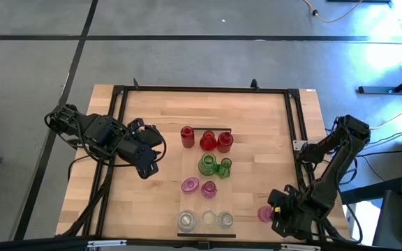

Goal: Sort vases onto shelf
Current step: Put the pink vase on the shelf aligned with the other pink vases

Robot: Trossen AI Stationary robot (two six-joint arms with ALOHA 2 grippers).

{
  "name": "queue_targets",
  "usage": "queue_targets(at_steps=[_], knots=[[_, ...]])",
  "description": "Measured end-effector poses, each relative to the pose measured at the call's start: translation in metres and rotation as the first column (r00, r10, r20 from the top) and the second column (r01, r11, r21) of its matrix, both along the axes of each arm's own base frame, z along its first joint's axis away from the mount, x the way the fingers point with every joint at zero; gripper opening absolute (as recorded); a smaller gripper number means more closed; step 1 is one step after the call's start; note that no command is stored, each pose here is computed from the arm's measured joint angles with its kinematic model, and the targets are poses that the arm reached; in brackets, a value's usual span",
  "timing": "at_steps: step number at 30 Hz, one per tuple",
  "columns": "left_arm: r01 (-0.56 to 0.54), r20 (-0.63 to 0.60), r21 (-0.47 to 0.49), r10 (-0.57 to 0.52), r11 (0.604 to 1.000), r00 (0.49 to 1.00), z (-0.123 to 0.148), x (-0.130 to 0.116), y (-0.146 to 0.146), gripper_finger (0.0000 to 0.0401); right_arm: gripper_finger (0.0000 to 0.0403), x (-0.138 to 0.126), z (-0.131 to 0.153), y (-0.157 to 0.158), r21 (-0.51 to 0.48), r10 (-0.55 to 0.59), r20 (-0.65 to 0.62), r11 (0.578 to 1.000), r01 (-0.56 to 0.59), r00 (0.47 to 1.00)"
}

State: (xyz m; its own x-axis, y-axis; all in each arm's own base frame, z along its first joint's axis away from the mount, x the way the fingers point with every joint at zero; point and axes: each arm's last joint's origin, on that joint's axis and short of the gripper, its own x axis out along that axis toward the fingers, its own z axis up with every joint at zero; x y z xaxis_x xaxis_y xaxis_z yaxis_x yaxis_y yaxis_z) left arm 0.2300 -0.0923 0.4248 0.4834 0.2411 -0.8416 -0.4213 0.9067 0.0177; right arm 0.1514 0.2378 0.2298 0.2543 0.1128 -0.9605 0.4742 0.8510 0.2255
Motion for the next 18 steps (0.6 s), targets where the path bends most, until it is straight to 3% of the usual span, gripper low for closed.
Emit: queue_targets(at_steps=[7,18], knots=[[0.000,0.001,0.001,0.000,1.000,1.000,0.000,0.000,0.000,0.0139,0.0106,0.006,0.001,-0.009,-0.032,0.009,-0.018,0.999,-0.010,1.000],[-0.004,0.004,0.011,0.004,1.000,1.000,0.000,0.000,0.000,0.0139,0.0104,-0.002,0.013,-0.024,-0.051,-0.015,-0.028,0.999,0.013,1.000]])
